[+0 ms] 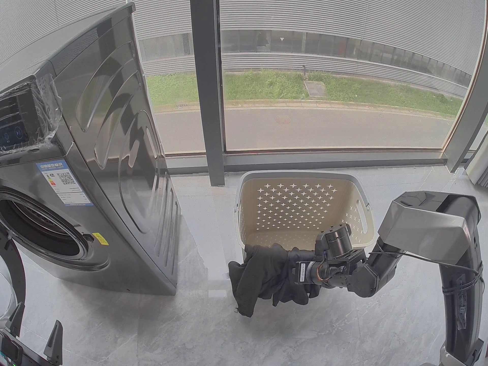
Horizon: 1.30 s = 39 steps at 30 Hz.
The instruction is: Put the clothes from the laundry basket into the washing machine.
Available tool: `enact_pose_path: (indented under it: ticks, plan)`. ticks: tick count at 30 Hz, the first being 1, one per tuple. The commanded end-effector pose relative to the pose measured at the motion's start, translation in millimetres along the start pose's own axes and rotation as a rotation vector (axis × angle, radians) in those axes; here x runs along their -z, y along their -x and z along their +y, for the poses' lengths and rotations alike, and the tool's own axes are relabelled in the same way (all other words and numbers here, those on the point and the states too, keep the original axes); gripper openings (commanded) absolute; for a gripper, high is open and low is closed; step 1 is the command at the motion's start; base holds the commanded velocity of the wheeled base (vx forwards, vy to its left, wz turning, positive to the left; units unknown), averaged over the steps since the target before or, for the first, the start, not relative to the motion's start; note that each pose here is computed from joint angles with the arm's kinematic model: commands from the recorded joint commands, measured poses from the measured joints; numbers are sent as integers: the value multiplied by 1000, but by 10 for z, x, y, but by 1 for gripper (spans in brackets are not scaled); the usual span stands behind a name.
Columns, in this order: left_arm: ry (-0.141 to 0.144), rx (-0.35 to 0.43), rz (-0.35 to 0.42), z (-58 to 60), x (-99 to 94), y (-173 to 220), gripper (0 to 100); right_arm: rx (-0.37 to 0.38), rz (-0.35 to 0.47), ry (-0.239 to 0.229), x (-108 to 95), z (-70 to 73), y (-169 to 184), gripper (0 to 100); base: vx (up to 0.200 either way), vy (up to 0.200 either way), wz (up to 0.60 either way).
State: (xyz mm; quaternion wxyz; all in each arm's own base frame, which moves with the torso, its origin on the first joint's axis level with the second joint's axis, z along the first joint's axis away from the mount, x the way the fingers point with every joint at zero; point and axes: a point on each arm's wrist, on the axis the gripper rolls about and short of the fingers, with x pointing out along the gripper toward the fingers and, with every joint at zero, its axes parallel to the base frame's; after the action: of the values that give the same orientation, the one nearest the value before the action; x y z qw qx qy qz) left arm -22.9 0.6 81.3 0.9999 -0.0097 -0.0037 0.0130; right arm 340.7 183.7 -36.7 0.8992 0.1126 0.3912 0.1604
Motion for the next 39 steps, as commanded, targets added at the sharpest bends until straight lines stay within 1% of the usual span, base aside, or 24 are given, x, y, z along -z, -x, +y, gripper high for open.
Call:
enact_pose_path:
  ticks: [1,8,9,12,13,15,16,17,19,23,26,31,36,37,39]
  plan:
    - [1,0,-2,1,44,2,100,-4,-1,-1,2,10,-12,0,0,0,0]
    - [1,-1,-2,1,44,2,100,-7,-1,-3,-5,15,19,0,0,0,0]
    - [1,-1,-2,1,44,2,100,-3,4,-3,11,8,51,0,0,0,0]
    - [1,0,-2,1,44,2,100,-13,-10,1,-23,39,154,0,0,0,0]
    - [1,0,-2,1,44,2,100,-23,-29,11,-56,65,311,0,0,0,0]
    - [1,0,-2,1,44,2,100,-32,-47,14,-90,90,445,0,0,0,0]
    - [1,-1,-2,1,44,2,100,-33,-50,15,-95,93,458,0,0,0,0]
    - [1,0,-2,1,44,2,100,-46,-69,21,-138,129,615,0,0,0,0]
    - [1,-1,-2,1,44,2,100,-62,-89,23,-186,162,769,0,0,0,0]
    - [1,-1,-2,1,44,2,100,-78,-114,28,-228,192,971,0,0,0,0]
    - [1,-1,-2,1,44,2,100,-83,-113,32,-213,208,1011,0,0,0,0]
    - [1,-1,-2,1,44,2,100,-74,-100,30,-176,194,969,0,0,0,0]
    - [1,-1,-2,1,44,2,100,-38,-32,39,-9,116,737,0,0,0,0]
    - [1,-1,-2,1,44,2,100,-39,-35,37,-5,119,700,100,0,0,0]
    - [1,-1,-2,1,44,2,100,-47,-53,38,-19,125,655,100,-200,0,0]
